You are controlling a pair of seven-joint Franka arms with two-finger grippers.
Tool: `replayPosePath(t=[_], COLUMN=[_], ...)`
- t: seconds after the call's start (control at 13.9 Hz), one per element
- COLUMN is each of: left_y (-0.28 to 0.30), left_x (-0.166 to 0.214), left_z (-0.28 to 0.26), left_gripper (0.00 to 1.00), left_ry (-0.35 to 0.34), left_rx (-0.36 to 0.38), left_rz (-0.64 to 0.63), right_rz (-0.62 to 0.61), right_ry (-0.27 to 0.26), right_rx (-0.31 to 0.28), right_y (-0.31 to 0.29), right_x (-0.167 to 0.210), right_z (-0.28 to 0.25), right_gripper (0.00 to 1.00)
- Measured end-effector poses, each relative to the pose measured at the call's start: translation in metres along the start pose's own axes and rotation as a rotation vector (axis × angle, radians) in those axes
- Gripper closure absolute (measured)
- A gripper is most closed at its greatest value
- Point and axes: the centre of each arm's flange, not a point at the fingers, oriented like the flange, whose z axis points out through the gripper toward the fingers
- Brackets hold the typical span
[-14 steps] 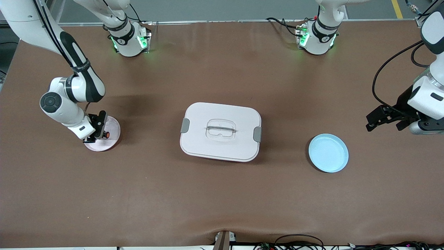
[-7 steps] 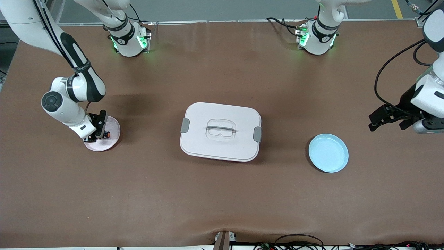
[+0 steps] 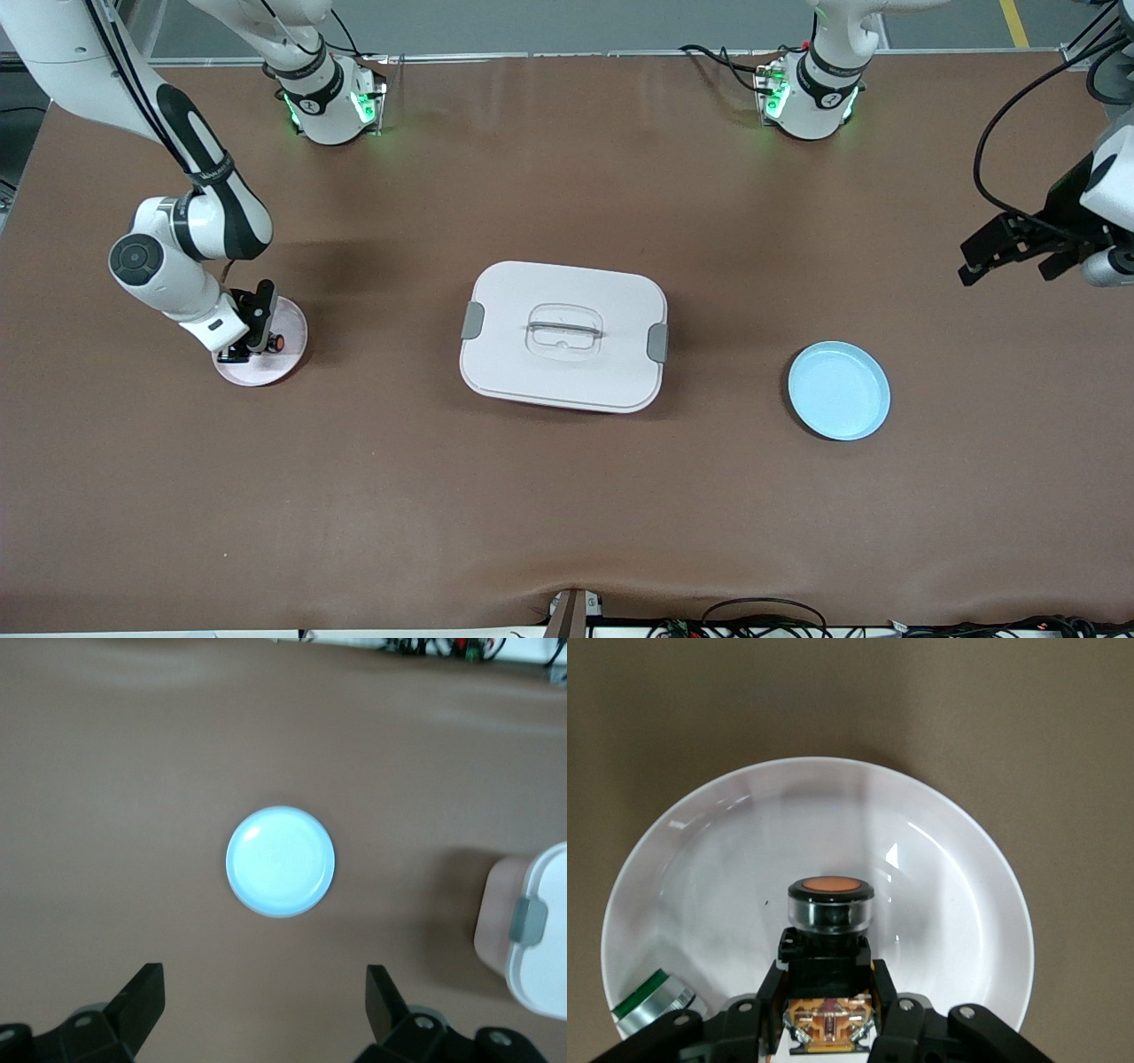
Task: Transfer orange switch to right arm and place
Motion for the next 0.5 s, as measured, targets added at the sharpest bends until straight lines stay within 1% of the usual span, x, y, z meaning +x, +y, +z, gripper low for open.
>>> replayPosePath(t=[0.22,0.29,0.43,0.5], left_y=[-0.007,-0.010,-0.014,-0.014], left_x=[-0.007,-0.007,-0.007,-0.007], left_z=[-0.007,-0.008,-0.008,-0.007], left_gripper=[0.00,0.00,0.00,0.00], left_ry=[-0.018,-0.019,-0.021,-0.022], left_rx=[0.004,0.005,0.006,0.006], left_rz=[0.023,0.025,0.021,0.020], right_rz=[-0.003,-0.007,-0.014,-0.015], right_ry=[0.001,0.003,0.005,0.005], right_rx=[0.000,-0.001,-0.003,-0.003], right_y=[0.000,0.000,0.001,0.001], right_x=[0.002,0.004,0.008,0.008], right_z=[0.000,0.000,0.000,0.000], right_gripper=[0.59,0.54,0.35,0.24])
